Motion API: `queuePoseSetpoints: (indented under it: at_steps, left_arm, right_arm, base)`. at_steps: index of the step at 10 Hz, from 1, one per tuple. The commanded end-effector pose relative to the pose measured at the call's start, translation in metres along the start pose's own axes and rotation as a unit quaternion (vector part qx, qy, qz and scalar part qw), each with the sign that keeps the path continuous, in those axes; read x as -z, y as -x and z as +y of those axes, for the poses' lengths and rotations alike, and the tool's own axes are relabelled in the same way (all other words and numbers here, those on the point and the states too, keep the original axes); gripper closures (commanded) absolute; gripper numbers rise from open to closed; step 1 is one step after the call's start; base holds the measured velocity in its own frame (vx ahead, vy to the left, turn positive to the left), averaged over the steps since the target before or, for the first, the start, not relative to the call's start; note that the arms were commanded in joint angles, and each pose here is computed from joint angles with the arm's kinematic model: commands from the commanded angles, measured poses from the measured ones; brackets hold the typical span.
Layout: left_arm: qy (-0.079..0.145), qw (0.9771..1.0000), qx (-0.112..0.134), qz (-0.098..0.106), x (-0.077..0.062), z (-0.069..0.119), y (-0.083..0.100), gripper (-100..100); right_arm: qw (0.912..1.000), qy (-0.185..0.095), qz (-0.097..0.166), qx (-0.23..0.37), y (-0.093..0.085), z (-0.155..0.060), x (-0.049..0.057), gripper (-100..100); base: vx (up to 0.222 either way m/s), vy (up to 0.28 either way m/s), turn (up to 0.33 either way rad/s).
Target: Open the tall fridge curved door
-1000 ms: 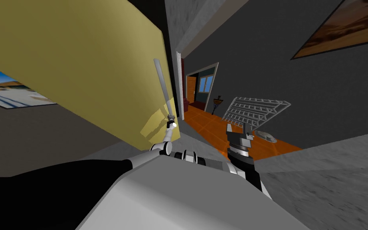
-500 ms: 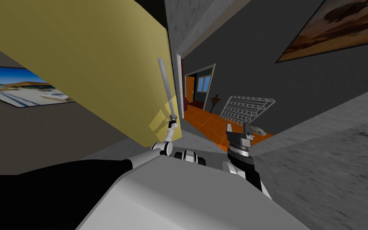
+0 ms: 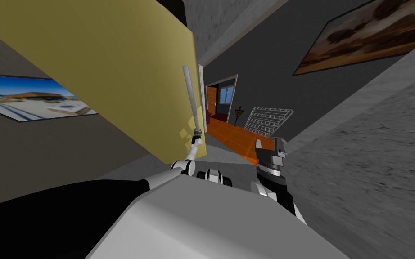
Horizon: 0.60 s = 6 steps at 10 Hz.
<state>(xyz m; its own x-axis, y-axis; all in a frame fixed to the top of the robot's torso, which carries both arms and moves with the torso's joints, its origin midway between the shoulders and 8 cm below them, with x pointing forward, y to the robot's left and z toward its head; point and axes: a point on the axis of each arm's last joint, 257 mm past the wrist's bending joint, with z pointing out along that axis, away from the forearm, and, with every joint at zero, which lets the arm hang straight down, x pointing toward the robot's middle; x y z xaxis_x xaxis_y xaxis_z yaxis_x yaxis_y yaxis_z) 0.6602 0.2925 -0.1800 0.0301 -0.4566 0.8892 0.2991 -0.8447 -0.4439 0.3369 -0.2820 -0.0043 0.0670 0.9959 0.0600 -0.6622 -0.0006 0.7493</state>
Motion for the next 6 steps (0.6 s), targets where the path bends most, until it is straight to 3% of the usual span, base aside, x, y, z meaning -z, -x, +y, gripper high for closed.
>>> queuePoseSetpoints:
  at_steps: [1,6]
  left_arm:
    - [0.009,0.9999,-0.001,0.006,0.002,0.008,-0.005,100]
    - [0.052,0.9982,0.003,0.028,0.010,0.050,-0.029,100]
  right_arm:
    - [1.0000,0.000,0.000,0.000,0.000,0.000,0.000,0]
    - [1.0000,0.000,0.000,0.000,0.000,0.000,0.000,0]
  base:
    - [-0.235,0.078,-0.066]
    - [-0.299,0.103,-0.106]
